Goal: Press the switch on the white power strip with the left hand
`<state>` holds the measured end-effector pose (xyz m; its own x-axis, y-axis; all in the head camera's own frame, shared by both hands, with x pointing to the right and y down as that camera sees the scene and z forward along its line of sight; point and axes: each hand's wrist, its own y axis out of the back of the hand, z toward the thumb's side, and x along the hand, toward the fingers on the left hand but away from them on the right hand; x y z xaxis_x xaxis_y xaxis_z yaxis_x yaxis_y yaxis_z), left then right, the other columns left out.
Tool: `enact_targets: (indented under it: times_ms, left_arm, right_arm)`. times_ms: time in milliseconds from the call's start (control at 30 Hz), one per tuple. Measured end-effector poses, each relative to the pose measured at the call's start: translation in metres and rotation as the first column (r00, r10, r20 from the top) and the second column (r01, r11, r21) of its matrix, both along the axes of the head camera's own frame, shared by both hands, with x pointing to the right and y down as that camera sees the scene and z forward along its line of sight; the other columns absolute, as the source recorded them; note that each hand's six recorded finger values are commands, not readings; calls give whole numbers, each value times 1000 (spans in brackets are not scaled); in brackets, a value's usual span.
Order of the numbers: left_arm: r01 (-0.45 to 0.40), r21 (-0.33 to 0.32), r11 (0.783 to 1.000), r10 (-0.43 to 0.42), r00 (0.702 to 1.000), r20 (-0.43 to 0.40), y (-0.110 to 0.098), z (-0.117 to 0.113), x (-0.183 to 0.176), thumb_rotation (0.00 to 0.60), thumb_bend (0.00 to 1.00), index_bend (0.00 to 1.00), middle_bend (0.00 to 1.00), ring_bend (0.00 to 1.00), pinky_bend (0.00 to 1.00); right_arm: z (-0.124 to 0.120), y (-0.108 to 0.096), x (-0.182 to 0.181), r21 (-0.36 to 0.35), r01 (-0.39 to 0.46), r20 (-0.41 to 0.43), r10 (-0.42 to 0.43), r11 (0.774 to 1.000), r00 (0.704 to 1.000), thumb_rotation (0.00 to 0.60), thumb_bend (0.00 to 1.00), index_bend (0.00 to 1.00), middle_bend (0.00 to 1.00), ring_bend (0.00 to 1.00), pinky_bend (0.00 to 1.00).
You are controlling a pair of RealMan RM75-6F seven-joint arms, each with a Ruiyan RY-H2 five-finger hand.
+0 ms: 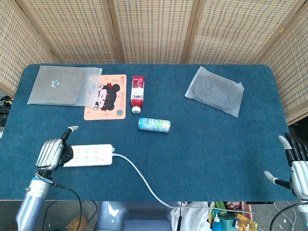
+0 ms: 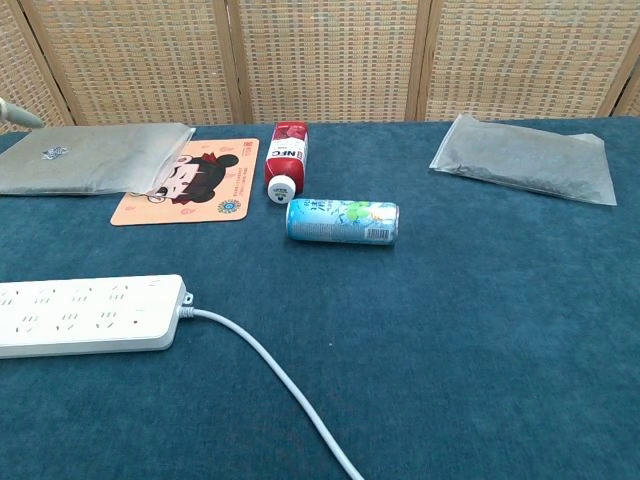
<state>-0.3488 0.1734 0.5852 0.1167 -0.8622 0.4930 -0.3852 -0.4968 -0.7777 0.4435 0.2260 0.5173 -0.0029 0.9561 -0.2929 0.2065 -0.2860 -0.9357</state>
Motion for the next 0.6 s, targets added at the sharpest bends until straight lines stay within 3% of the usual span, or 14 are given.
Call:
enact_targets:
  times_ms: [100,300,600]
  left_arm:
    - [-34,34,999,31,995,94,3,-10,-25,600,0,0,0,0,0]
    - [-8,149,989,-23,979,205,20,-31,-72,600,0,0,0,0,0]
    - [-22,141,990,-10,976,220,27,-30,-90,600,0,0,0,0,0]
  right_arm:
    - [0,1,-2,1,5,-1,-5,1000,1000,600,0,0,0,0,0]
    - [-1,2,-4,4,9,-4,-9,1000,1000,600,0,0,0,0,0]
    - [1,1,-3,0,4,-14,-4,1000,1000,600,0,0,0,0,0]
